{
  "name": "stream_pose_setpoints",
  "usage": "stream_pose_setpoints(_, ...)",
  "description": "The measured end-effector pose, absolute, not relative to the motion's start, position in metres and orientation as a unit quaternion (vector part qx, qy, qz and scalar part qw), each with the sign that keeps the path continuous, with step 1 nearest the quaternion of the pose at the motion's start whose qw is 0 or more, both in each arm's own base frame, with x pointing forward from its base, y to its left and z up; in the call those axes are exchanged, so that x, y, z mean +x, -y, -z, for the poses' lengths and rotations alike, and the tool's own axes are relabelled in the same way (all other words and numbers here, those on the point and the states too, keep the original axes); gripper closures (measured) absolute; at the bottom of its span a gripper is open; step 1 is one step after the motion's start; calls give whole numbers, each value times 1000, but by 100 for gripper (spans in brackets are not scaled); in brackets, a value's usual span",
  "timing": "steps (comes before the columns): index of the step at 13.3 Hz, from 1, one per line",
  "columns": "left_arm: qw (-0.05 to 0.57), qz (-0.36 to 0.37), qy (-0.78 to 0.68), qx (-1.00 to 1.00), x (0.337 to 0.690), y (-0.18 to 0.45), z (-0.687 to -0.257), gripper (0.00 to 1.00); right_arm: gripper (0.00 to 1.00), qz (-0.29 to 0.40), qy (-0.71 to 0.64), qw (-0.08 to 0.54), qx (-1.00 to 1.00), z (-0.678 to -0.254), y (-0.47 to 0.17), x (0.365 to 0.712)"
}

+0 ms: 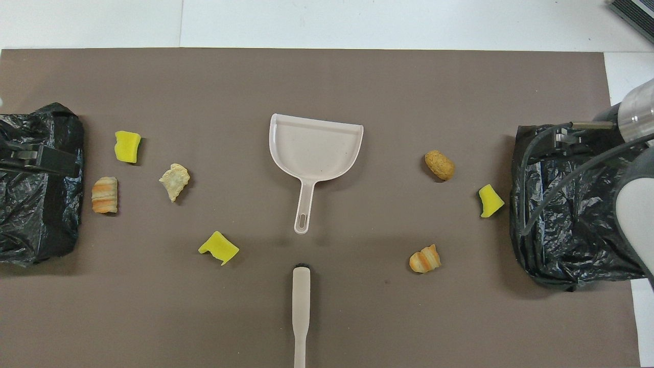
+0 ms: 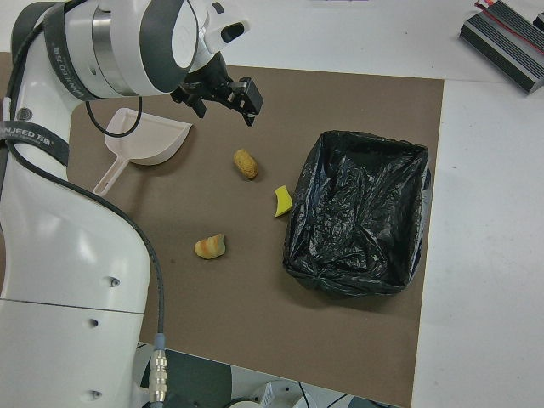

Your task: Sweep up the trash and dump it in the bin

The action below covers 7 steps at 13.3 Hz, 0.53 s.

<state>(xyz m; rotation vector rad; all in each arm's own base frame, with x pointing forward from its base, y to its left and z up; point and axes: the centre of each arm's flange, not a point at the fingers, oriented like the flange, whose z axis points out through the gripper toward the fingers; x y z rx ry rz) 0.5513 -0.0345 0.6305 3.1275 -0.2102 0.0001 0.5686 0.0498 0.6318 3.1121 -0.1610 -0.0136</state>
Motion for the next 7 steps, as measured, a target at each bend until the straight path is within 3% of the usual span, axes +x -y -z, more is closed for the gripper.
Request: stream_pose_setpoints(7, 6, 8, 75, 997, 544, 35, -635, 0, 0, 5, 50, 7, 999, -632, -52, 568)
